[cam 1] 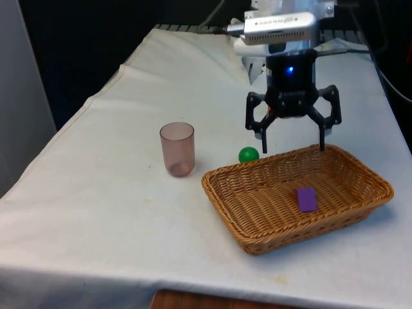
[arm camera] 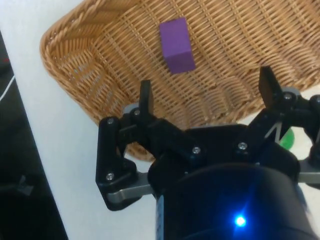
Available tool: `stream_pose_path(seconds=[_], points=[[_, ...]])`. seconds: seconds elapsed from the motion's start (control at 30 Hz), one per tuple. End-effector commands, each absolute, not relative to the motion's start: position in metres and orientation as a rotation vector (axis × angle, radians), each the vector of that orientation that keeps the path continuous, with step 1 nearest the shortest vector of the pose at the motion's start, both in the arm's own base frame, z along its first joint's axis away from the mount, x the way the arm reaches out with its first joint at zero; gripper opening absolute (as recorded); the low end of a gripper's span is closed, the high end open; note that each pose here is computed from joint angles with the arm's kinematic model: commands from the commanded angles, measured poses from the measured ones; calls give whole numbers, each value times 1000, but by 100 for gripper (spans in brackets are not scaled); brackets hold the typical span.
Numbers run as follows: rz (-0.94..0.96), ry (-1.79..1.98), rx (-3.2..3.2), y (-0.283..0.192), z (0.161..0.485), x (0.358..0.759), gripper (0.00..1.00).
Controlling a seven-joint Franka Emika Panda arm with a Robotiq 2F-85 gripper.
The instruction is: Pick up the triangular block and place it into the basket.
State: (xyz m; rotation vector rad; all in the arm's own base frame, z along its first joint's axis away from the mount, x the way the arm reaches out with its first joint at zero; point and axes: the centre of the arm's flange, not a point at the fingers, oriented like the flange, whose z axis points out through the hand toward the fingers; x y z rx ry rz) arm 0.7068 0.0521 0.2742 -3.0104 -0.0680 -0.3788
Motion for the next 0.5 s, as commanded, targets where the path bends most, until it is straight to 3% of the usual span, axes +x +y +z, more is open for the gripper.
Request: stream_pose_path(seconds=[0.0, 0.47], points=[[-377, -71, -3012, 51, 276, 706, 100], [-302, -168, -3094, 52, 280, 691, 100]])
